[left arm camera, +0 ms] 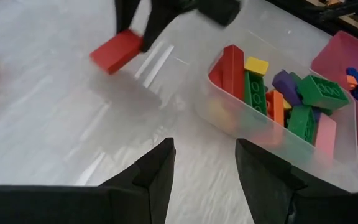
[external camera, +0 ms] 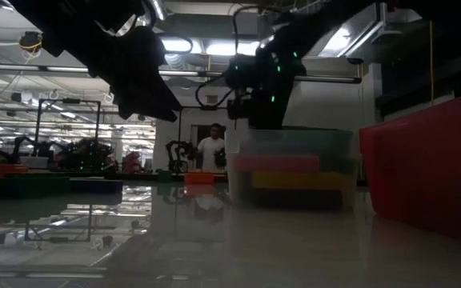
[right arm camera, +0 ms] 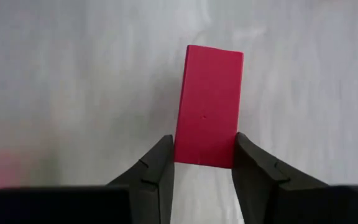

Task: Sort blocks by size
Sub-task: Put the red rectangular block into the transparent bin

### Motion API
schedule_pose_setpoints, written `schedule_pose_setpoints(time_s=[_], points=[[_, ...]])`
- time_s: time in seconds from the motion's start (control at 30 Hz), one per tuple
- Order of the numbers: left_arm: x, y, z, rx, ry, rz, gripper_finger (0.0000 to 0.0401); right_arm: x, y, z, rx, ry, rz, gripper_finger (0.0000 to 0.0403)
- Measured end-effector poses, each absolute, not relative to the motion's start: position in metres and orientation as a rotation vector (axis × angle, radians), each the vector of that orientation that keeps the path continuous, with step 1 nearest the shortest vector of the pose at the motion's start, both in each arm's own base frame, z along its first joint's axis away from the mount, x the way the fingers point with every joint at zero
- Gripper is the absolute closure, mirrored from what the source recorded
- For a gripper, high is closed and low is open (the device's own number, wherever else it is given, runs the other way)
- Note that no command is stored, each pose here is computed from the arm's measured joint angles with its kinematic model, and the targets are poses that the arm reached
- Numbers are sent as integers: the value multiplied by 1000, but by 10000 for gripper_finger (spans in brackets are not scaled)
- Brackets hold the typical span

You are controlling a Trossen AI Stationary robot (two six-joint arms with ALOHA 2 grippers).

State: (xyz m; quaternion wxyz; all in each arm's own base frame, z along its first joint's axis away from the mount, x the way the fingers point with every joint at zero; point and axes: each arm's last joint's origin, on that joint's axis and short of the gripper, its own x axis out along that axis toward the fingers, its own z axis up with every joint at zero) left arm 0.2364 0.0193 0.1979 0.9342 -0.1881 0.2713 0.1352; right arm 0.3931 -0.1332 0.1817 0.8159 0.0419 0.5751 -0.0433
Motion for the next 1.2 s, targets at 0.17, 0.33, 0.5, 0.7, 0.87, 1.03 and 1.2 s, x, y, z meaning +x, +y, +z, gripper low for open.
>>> schedule_pose_setpoints(time_s=[0.17,0.33,0.5,0.7,0.87,1.03,1.2], points=[[236,20,198,-355,555,281,244,392,-127,221,146,1313,5,277],[236,20,198,-334,557,285,244,390,-103,248,202,1379,132,275],[236,20,198,-303,561,276,244,393,-66,253,177,1432,236,274],[236,20,198,-302,562,275,244,396,-28,252,41,1477,249,273],[236,20,198,-312,560,278,244,396,-11,247,-58,1500,224,266],[236,20,198,-314,560,279,244,394,-3,239,-72,1525,242,240],[236,22,198,-310,556,302,244,395,0,239,-97,1518,232,208]])
